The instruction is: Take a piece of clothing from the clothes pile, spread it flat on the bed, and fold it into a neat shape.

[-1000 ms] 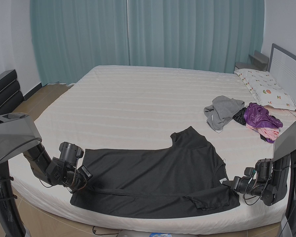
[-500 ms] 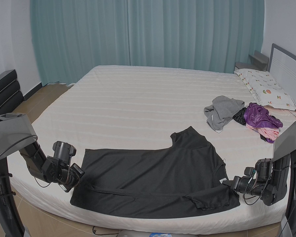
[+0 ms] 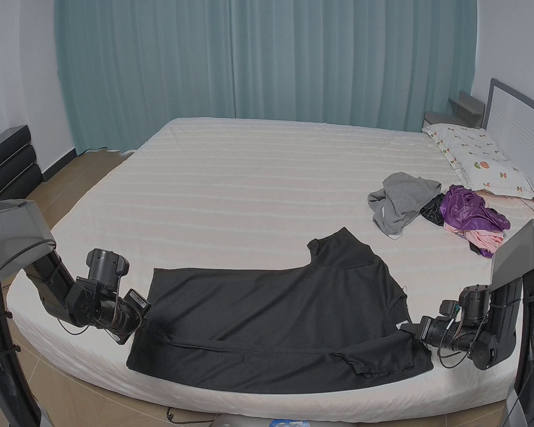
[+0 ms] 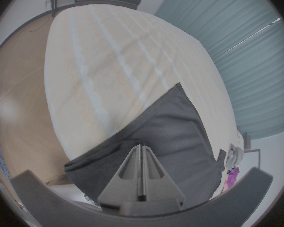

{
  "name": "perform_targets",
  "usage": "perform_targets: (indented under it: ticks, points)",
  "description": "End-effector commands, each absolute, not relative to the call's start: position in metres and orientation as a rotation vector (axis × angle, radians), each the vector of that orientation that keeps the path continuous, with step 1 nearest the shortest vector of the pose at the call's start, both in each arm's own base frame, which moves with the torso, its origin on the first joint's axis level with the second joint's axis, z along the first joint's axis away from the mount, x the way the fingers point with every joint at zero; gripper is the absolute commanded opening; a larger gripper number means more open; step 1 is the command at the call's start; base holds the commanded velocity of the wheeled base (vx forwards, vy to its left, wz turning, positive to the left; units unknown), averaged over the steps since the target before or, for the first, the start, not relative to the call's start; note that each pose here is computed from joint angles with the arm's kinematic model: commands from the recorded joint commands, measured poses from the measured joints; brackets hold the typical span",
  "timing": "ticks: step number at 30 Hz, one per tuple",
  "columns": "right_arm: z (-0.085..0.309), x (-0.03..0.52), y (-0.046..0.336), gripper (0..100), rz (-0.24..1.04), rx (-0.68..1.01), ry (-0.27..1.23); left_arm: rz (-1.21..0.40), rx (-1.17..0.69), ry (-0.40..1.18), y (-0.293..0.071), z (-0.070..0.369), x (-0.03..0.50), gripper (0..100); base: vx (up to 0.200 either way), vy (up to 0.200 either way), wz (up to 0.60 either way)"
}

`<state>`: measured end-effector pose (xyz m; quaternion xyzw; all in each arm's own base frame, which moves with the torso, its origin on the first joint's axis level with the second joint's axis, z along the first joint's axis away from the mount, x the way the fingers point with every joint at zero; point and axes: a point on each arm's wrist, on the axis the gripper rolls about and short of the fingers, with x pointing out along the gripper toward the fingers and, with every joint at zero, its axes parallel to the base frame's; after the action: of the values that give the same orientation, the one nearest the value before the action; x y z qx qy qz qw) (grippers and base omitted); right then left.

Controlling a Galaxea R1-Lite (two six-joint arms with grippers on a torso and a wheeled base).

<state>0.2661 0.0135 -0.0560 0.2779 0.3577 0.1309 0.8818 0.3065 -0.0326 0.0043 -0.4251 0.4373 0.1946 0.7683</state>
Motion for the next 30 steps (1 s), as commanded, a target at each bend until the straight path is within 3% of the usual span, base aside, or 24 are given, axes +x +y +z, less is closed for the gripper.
perform_targets:
  ticks: [1,13,19,30]
  points:
    - [-0.056,0.267,0.014,0,0.276,0.577,0.734,0.328,-0.929,0.959,-0.040,0.026,0.288,0,0.000,0.000,0.00]
    - [-0.056,0.266,0.014,0,0.276,0.577,0.737,0.218,-0.696,1.115,-0.100,-0.001,0.265,0,0.000,0.000,0.00]
    - [-0.055,0.266,0.014,0,0.276,0.577,0.735,0.265,-0.522,1.126,-0.107,-0.020,0.260,0,0.000,0.000,0.00]
    - [-0.056,0.266,0.013,0,0.274,0.577,0.735,0.347,-0.539,1.074,-0.088,-0.025,0.305,0,0.000,0.000,0.00]
